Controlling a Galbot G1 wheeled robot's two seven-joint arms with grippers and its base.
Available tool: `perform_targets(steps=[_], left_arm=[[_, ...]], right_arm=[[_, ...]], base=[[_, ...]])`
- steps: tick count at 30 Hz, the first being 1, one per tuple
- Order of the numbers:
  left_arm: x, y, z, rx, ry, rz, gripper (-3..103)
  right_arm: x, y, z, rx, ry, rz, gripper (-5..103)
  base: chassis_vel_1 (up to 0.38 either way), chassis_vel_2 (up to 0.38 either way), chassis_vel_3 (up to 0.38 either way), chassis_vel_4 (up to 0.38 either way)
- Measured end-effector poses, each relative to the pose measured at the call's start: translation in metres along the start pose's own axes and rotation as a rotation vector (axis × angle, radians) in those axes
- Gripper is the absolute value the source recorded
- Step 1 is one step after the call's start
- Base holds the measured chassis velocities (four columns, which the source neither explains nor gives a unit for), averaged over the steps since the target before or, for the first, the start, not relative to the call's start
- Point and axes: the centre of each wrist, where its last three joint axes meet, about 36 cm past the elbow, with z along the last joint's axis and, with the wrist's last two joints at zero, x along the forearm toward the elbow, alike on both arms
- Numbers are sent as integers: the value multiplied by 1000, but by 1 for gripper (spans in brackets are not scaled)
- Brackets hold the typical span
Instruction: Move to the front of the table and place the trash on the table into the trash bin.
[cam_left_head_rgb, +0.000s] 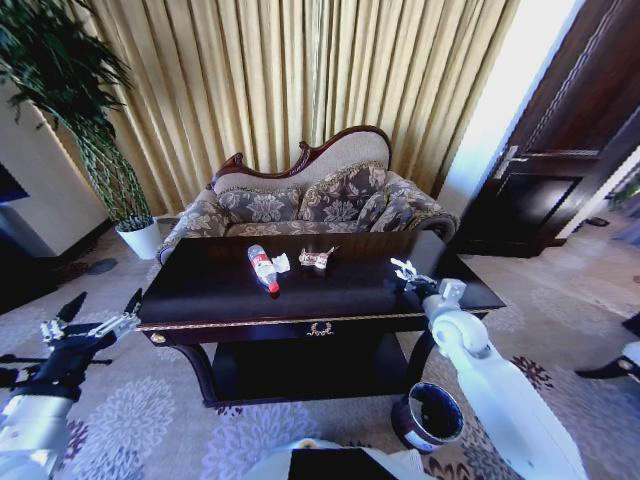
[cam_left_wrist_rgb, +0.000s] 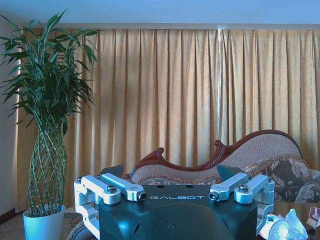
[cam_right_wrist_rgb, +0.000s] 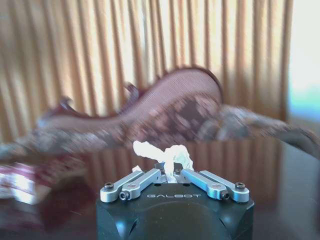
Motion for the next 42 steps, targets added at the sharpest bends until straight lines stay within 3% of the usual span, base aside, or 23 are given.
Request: perform_targets(steps=[4, 15, 21, 23, 25, 42], left_arm=[[0, 1, 0, 0, 1, -3, 100], [-1, 5, -2, 1, 4, -1, 100], [-2, 3, -4, 8, 23, -18, 100], [-1, 1, -9, 15, 85, -65, 100], [-1, 1, -11, 15, 103, -82, 100], [-3, 2, -14, 1, 102, -75, 100]], right_arm=[[34, 23, -10, -1, -82, -60, 0], [95, 57, 1, 61, -131, -93, 0], [105, 63, 4, 45, -121, -93, 0], [107, 65, 5, 39, -117, -93, 0], [109, 65, 4, 38, -118, -94, 0], [110, 65, 3, 37, -115, -88, 0]], base=[[0, 0, 0, 0], [0, 0, 0, 0], [0, 0, 0, 0], [0, 0, 0, 0], [0, 0, 0, 0], [0, 0, 0, 0]])
